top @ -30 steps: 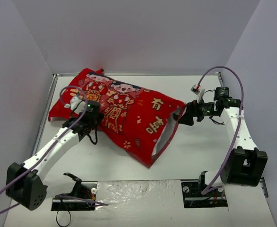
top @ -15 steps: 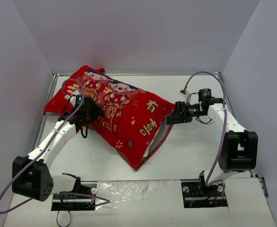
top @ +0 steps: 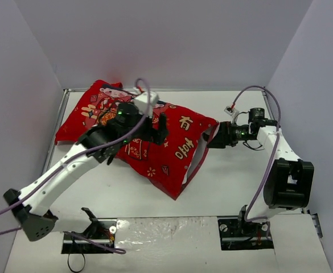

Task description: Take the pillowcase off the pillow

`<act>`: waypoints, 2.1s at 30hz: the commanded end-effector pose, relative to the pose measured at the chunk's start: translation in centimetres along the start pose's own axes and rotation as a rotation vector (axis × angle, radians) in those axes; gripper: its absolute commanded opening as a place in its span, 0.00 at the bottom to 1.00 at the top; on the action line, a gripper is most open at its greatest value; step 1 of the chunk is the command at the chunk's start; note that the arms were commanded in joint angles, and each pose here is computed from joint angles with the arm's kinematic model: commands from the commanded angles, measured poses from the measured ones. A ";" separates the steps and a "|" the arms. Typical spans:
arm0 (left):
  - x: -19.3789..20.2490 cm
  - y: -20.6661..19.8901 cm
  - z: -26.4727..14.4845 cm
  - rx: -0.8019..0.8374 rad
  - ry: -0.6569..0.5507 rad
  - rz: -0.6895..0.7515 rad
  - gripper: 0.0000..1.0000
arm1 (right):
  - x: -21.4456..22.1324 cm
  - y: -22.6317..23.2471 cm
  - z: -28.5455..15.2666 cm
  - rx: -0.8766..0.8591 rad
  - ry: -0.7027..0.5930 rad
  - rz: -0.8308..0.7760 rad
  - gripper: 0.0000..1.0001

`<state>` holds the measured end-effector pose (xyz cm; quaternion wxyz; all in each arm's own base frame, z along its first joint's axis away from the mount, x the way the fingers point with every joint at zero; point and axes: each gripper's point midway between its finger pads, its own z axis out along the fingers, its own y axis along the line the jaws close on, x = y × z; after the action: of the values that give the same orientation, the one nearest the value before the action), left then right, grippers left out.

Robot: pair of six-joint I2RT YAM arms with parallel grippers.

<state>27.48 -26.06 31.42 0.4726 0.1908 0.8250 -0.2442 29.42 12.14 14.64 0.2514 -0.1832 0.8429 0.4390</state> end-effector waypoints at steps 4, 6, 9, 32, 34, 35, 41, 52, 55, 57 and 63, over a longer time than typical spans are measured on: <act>2.7 -2.3 8.0 -0.093 0.171 0.257 0.91 | -1.2 -2.1 -2.8 -0.027 -0.111 0.066 0.83; 1.1 -2.9 9.1 -0.097 0.136 0.279 0.91 | -1.3 -2.3 -3.2 0.001 -0.113 0.047 0.83; 1.1 -3.8 12.2 -0.095 0.156 0.296 0.89 | -1.1 -2.4 -3.1 0.011 -0.108 0.053 0.83; 2.8 -3.1 13.8 -0.234 0.258 0.274 0.47 | 0.2 -2.1 -0.4 0.019 -0.005 0.077 0.79; 3.3 -5.3 13.8 -0.132 0.268 0.256 0.67 | -0.1 -2.3 -0.5 0.030 -0.008 0.070 0.79; 3.8 -5.8 13.8 -0.110 0.279 0.260 0.71 | -0.1 -2.4 -0.7 0.035 -0.011 0.071 0.79; 8.0 -6.9 13.5 -0.103 0.372 0.310 0.75 | -0.1 -3.5 -1.5 0.070 -0.027 0.088 0.79; 10.5 -4.9 14.1 -0.396 0.376 0.469 0.75 | 0.1 -3.9 -1.7 0.080 -0.027 0.104 0.79; 10.7 -5.8 14.5 -0.410 0.352 0.480 0.76 | 0.2 -3.9 -1.7 0.080 -0.027 0.104 0.79; 10.6 -6.8 14.8 -0.409 0.324 0.488 0.77 | 0.3 -4.0 -1.6 0.081 -0.025 0.112 0.79; 12.1 -8.6 15.1 -0.486 0.280 0.554 0.80 | 0.2 -4.0 -1.6 0.078 -0.026 0.115 0.79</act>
<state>28.09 -40.61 15.17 0.4108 0.3363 0.8414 0.1011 30.82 8.57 12.41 0.2475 -0.1245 0.8662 0.4158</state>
